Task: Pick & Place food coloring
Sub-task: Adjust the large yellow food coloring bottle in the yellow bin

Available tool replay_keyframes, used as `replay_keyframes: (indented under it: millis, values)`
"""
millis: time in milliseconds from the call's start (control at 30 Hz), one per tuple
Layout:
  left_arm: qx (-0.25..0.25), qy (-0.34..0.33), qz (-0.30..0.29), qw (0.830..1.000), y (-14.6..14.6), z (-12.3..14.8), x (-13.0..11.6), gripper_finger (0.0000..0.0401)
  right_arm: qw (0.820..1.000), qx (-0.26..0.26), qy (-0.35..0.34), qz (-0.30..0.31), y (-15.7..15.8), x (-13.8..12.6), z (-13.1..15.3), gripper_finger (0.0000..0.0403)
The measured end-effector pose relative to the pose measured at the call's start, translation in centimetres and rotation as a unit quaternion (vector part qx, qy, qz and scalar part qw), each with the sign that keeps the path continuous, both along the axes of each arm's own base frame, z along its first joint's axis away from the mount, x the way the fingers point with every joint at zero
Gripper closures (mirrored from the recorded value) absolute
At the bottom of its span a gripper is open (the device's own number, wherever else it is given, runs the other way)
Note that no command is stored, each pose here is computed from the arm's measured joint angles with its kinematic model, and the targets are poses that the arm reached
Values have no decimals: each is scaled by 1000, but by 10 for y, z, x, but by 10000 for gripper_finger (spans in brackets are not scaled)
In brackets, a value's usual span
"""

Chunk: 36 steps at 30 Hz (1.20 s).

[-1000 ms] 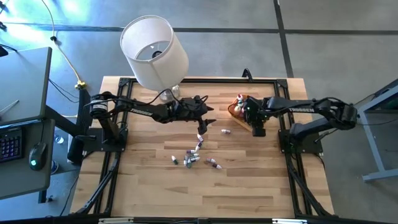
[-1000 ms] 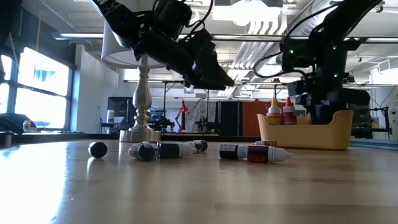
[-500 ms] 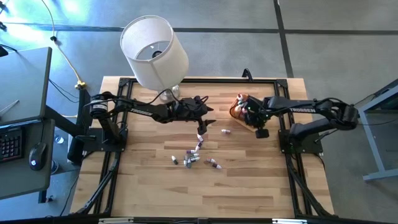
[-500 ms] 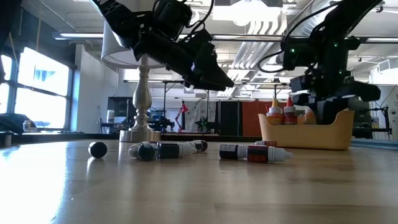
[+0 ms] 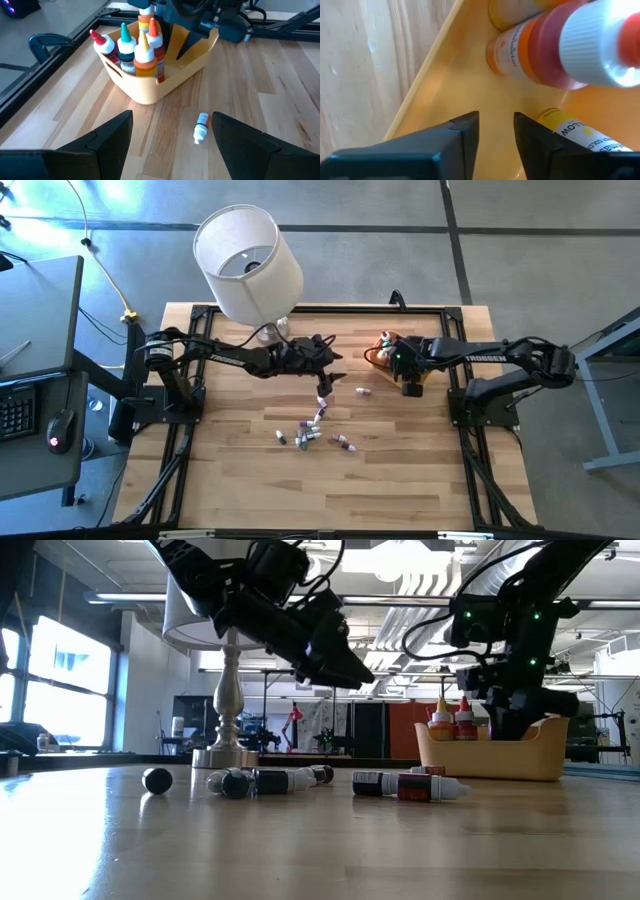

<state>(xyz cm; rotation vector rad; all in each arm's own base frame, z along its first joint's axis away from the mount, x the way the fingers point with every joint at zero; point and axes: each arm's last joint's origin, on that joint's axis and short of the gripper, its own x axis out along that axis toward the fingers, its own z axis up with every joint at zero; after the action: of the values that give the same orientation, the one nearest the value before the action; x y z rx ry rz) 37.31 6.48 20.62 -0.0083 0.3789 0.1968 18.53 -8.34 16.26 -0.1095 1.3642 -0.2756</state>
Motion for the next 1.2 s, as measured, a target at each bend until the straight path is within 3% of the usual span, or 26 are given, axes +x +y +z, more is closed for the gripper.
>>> replay_keyframes:
  millis: [133,267,333,433,500,633,833,1200]
  values:
    - [-1,3,0,1000,0,-1,0,132,1000,-5,2,-3,0,0,0,271]
    - [-2,7,0,1000,0,-1,-1,132,1000,-14,4,-10,-1,0,0,281]
    - [-2,11,0,1000,0,-2,-1,132,1000,-12,3,-9,-1,0,0,307]
    - [-3,14,0,1000,0,-2,-1,132,1000,-11,3,-5,0,0,0,377]
    - [-3,13,0,1000,0,-2,-1,132,1000,-11,7,0,1,0,0,390]
    - [-3,13,0,1000,0,-2,-1,132,1000,-26,15,-4,0,-1,0,382]
    - [-2,12,0,1000,0,-2,-1,132,988,-126,47,-78,-10,-6,3,379]
    - [-1,14,-1,1000,0,-2,-1,132,999,10,-14,-30,-11,-4,0,268]
